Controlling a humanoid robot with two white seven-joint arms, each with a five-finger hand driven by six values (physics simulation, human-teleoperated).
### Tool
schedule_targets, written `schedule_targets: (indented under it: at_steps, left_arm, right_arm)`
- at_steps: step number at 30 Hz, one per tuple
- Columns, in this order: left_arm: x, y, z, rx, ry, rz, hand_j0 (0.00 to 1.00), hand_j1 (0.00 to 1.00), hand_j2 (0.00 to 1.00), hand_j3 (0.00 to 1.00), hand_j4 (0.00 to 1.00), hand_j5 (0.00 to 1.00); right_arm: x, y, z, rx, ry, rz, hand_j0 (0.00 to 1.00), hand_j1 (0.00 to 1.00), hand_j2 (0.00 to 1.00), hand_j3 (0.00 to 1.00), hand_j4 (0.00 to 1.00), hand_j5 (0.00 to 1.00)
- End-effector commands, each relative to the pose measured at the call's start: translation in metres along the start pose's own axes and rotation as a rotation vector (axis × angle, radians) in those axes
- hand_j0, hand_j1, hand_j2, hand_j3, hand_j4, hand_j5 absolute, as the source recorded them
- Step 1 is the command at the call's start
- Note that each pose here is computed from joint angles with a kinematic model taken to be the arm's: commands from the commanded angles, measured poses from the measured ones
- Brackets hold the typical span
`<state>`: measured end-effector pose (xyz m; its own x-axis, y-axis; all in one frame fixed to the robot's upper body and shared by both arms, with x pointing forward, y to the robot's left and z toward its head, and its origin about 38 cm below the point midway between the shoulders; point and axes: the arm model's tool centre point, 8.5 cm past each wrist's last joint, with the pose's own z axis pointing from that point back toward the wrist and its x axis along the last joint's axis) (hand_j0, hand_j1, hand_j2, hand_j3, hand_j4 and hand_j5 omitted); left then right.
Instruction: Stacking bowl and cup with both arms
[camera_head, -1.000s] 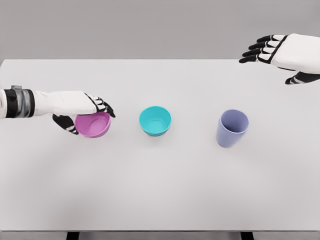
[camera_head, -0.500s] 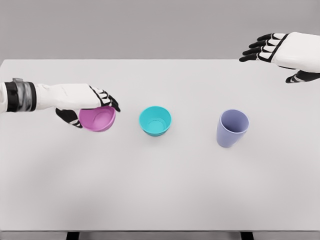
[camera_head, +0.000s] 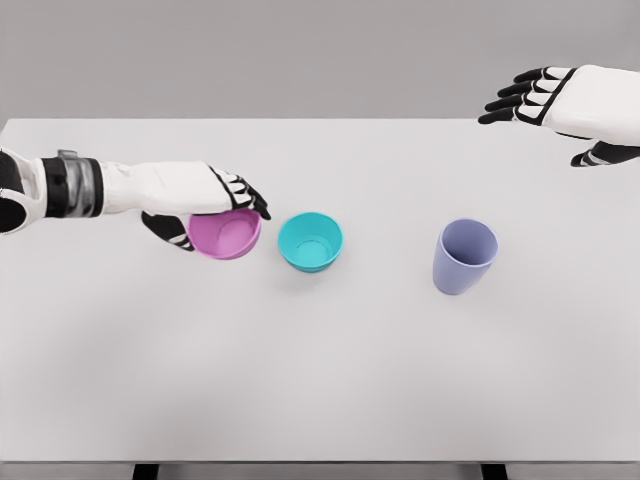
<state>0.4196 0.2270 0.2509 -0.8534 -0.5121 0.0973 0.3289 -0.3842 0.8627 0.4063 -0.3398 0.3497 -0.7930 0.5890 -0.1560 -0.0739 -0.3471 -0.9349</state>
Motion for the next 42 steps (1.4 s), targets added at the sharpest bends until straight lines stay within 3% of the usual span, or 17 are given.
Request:
schedule_targets:
  at_steps: [1,20,42]
  left_arm:
    - [0.004,0.003,-0.007,0.011,-0.017,0.001,0.72,0.72,0.72,0.72,0.72,0.72]
    - [0.025,0.024,-0.05,0.049,-0.085,-0.043,0.72,0.72,0.72,0.72,0.72,0.72]
    - [0.024,0.023,-0.091,0.045,-0.096,-0.008,0.71,0.71,0.71,0.71,0.71,0.71]
  right_arm:
    - [0.0,0.0,0.001,-0.002,0.001,-0.004,1.0,1.0,1.0,1.0,1.0,1.0]
    - [0.0,0.001,0.0,-0.001,-0.001,-0.008,1.0,1.0,1.0,1.0,1.0,1.0]
    - [0.001,0.001,-0.002,-0.005,-0.005,-0.01,1.0,1.0,1.0,1.0,1.0,1.0]
